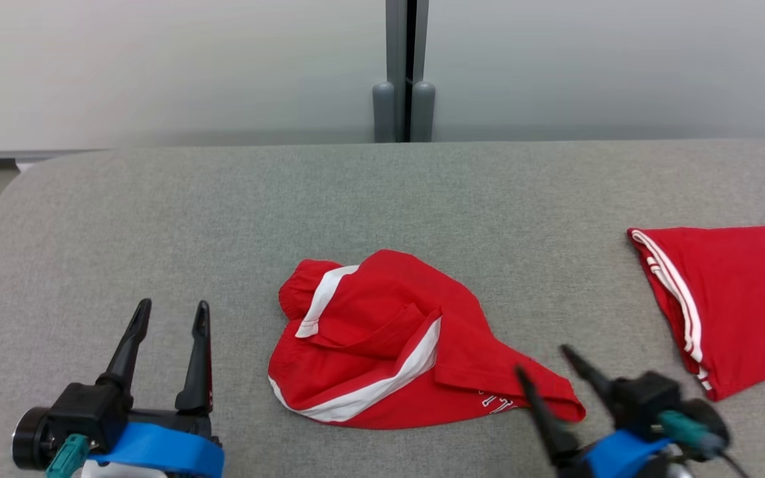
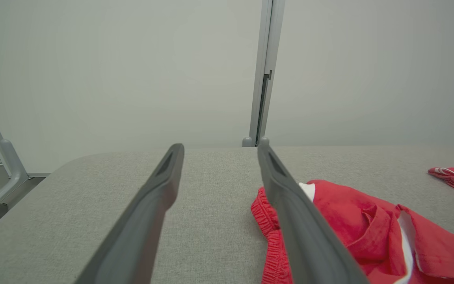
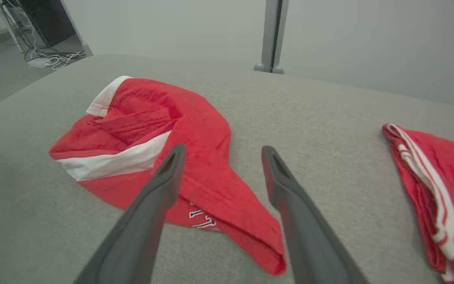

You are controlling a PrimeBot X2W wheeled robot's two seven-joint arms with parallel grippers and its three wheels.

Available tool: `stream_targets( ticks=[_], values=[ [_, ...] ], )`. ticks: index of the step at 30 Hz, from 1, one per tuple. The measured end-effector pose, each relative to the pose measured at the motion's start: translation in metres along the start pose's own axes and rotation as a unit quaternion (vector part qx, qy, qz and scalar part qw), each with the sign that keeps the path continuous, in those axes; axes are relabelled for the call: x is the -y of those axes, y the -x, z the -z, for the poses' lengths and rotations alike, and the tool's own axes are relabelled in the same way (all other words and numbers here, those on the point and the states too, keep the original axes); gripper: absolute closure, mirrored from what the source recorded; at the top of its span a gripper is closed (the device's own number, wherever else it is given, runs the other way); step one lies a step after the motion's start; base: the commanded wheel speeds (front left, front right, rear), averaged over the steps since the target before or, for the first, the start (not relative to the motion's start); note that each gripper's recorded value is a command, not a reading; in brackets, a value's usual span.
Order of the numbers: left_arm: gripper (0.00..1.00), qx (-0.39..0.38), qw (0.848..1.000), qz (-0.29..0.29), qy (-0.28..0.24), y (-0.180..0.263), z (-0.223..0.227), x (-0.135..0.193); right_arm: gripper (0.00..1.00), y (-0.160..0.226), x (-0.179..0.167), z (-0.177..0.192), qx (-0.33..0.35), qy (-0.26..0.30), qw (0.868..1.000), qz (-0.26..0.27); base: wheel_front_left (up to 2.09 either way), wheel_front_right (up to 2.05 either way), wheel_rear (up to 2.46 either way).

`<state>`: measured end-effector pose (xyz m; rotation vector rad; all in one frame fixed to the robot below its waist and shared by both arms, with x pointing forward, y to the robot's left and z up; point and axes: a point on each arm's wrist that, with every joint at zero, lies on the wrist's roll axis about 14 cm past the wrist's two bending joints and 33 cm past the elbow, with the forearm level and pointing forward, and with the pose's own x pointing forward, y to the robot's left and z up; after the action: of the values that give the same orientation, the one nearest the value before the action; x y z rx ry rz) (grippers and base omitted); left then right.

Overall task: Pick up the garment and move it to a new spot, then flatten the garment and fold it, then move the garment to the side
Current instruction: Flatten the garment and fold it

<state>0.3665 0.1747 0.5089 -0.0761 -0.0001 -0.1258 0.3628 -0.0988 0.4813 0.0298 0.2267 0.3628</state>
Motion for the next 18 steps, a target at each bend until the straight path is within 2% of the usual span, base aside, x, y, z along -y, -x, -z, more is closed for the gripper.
stream_targets(
  ticks=[3,7,10,16,17,18],
  values=[
    [0.0,0.001,1.0,0.001,0.002,-0.005,0.001,0.001,0.0,-0.014,-0.031,0.021,-0.039,0.005,0.998,-0.054,0.0,0.0,0.0],
    [0.0,-0.001,1.0,-0.003,0.008,-0.01,0.005,0.0,0.0,-0.031,-0.056,0.043,-0.073,0.023,0.992,-0.1,0.0,0.0,0.0],
    [0.0,-0.002,1.0,-0.007,0.011,-0.014,0.007,-0.003,0.0,-0.043,-0.063,0.058,-0.096,0.044,0.987,-0.118,0.0,0.0,0.0],
    [0.0,-0.008,1.0,-0.015,0.017,-0.019,0.015,-0.007,0.0,-0.057,-0.059,0.076,-0.119,0.064,0.983,-0.121,0.0,0.0,0.0],
    [0.0,-0.009,1.0,-0.016,0.017,-0.019,0.016,-0.007,0.11,-0.058,-0.058,0.078,-0.123,0.065,0.983,-0.12,0.0,0.0,0.0],
    [0.0,-0.01,1.0,-0.015,0.018,-0.019,0.017,-0.007,0.39,-0.059,-0.057,0.08,-0.126,0.064,0.983,-0.118,0.0,0.0,0.0]
  ],
)
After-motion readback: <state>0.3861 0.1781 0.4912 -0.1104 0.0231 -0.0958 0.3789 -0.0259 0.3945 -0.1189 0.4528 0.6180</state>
